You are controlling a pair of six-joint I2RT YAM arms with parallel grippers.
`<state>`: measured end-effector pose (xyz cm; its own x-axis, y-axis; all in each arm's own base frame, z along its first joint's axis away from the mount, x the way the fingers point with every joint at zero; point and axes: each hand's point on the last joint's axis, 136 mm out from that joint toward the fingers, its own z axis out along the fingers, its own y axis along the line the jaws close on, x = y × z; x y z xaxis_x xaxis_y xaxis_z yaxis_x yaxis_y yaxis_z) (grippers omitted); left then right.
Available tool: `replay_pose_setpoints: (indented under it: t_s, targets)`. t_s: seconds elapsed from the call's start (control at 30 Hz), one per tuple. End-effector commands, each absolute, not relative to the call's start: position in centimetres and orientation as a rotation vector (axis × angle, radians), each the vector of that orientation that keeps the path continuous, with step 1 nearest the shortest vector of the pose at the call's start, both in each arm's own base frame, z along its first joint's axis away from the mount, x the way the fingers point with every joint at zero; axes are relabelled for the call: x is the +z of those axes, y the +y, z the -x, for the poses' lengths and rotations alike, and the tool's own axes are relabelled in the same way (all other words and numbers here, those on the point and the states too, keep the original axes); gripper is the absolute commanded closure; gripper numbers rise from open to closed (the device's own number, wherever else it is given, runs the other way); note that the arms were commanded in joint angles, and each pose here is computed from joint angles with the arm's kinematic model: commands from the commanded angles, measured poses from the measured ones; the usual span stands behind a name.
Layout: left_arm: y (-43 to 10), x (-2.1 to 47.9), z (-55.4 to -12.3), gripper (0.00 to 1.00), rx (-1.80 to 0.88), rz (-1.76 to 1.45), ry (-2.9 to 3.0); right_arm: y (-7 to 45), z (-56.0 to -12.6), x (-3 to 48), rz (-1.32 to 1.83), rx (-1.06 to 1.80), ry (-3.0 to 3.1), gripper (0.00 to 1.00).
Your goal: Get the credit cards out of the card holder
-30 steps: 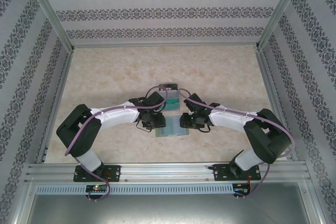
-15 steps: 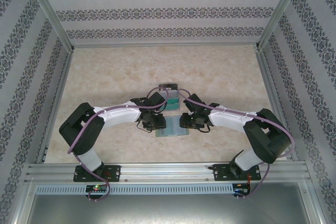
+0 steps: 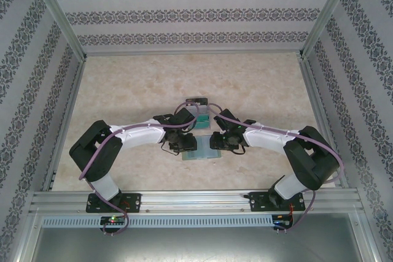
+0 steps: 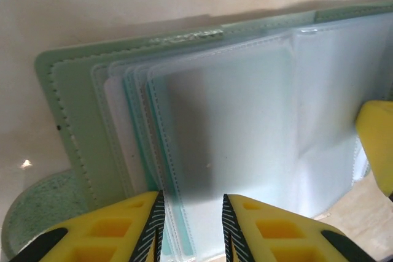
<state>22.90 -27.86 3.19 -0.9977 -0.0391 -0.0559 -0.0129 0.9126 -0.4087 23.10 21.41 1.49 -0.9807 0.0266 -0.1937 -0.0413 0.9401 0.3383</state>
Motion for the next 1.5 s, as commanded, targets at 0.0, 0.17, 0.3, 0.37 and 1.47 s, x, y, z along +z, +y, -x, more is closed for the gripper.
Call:
replay_pose_setpoints:
  t_s: [0.0,0.17,0.3,0.37,1.47]
  targets:
    - [-30.0,4.6,-23.3,0.68,-0.756,-0.052,2.961,22.1,-21.9,-0.3,0.027,0.520,2.957,0.63]
    - [-30.1,4.7,-23.3,0.62,-0.760,-0.067,2.959,22.2,-21.9,-0.3,0.030,0.519,2.959,0.63]
    - [-30.3,4.8,-23.3,0.37,-0.768,-0.075,2.955,22.2,-21.9,-0.4,0.030,0.516,2.964,0.63]
    - [-30.3,4.8,-23.3,0.31,-0.773,-0.076,2.953,22.2,-21.9,-0.4,0.033,0.517,2.965,0.63]
    - [-36.9,8.2,-23.7,0.42,-1.091,-0.350,2.834,16.8,-23.5,3.3,-0.198,0.458,2.769,0.56]
